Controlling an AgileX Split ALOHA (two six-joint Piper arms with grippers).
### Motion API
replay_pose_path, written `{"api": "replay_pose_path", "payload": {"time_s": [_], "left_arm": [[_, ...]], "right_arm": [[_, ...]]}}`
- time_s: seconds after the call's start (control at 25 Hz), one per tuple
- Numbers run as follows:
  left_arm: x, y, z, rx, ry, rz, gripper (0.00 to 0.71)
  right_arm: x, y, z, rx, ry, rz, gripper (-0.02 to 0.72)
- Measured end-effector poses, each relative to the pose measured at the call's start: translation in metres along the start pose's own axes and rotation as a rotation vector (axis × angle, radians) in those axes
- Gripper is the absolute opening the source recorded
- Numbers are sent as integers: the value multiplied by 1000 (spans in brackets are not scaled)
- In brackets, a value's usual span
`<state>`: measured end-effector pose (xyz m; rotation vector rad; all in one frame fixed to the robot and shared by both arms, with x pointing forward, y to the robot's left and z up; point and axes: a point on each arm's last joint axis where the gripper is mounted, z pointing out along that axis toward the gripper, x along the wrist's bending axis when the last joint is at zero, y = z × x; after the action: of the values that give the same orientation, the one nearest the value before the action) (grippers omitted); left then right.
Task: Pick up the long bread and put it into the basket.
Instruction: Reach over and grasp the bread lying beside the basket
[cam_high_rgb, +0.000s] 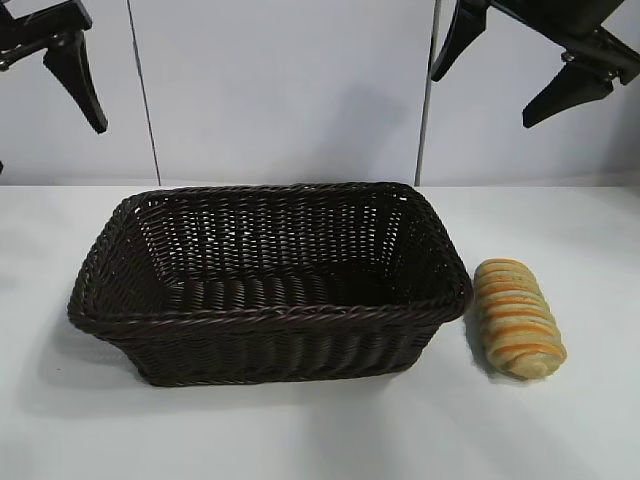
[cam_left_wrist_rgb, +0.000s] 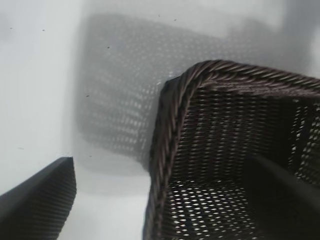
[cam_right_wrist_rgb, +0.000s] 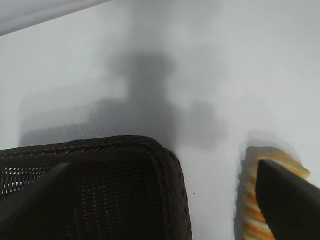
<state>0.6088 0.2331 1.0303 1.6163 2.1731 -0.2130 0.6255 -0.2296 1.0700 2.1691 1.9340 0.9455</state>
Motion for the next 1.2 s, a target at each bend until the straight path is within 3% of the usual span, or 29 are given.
{"api": "replay_pose_path", "payload": {"time_s": [0.2, 0.48, 1.2], "left_arm": [[4, -2, 6, -8, 0, -45, 661], [0, -1, 9, -29, -65, -96, 661], [-1, 1, 9, -46, -72, -99, 661]], "right_arm": [[0, 0, 0, 1, 1, 1, 695], [0, 0, 0, 1, 1, 1, 695], [0, -2, 0, 18, -4, -2, 695]]}}
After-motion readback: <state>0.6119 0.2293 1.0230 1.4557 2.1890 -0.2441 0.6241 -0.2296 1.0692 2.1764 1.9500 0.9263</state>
